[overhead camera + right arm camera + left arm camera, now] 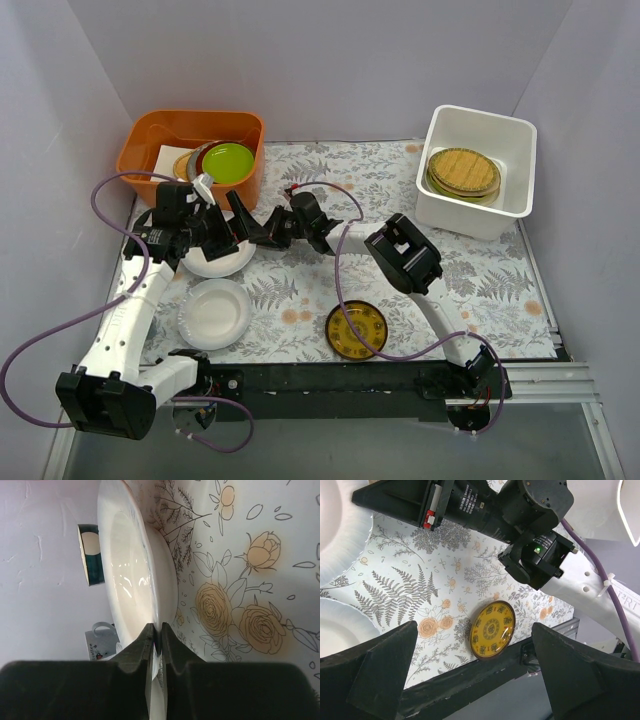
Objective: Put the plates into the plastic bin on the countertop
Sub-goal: Pick up the plate at the center of the board.
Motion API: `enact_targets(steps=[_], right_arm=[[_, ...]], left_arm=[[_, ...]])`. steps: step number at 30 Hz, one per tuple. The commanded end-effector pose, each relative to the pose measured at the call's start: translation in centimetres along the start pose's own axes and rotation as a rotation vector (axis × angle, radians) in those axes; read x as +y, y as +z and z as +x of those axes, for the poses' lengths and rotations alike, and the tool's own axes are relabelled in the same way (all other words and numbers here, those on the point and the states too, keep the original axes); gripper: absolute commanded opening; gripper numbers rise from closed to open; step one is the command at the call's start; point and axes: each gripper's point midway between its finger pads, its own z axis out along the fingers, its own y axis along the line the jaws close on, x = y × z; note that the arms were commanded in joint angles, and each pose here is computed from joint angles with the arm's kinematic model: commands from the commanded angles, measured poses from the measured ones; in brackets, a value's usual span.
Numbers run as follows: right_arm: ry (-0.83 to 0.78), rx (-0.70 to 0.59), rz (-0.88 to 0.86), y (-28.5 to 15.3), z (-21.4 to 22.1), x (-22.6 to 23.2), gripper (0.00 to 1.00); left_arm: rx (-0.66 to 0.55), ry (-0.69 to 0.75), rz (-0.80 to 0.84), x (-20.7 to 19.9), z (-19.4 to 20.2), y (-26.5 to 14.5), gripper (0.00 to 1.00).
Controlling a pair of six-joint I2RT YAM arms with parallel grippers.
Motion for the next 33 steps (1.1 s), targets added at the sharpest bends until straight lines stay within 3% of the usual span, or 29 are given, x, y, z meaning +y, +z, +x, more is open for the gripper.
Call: enact_targets(steps=[1, 7, 18, 19, 22, 27, 33], right_arm=[[-0.016, 0.030, -0.051, 0.4, 0.4, 0.7, 0.15], [-0.012, 0.067, -0.072, 1.3, 1.1, 0.6, 0.18], [-0.006, 0.085, -0.089, 1.8, 2.0, 0.3, 0.38], [-0.010, 0.088, -0.089, 2.0, 2.2, 0.4, 0.44], [-0.016, 0.094, -0.070, 2.5, 2.7, 0.2, 0.46], [-0.045, 0.116, -0.007, 3.3, 3.7, -0.7, 0.40], [-0.034, 0.118, -0.022, 2.5, 4.4, -1.1, 0.19]], left_arm=[[-0.018, 0.010, 0.033, -0.6, 0.0, -0.6, 0.98], [-0.020, 0.013, 0.025, -0.4, 0.1, -0.7, 0.98], [-0.011, 0.010, 0.020, 0.0, 0.5, -0.5, 0.98], [-0.014, 0.009, 0.021, 0.0, 0.5, -0.5, 0.98], [-0.011, 0.008, 0.021, 0.1, 0.6, -0.5, 0.98], [-0.014, 0.016, 0.011, 0.2, 0.6, -0.6, 0.98], [-0.014, 0.018, 0.004, 0.5, 0.7, -0.5, 0.98]])
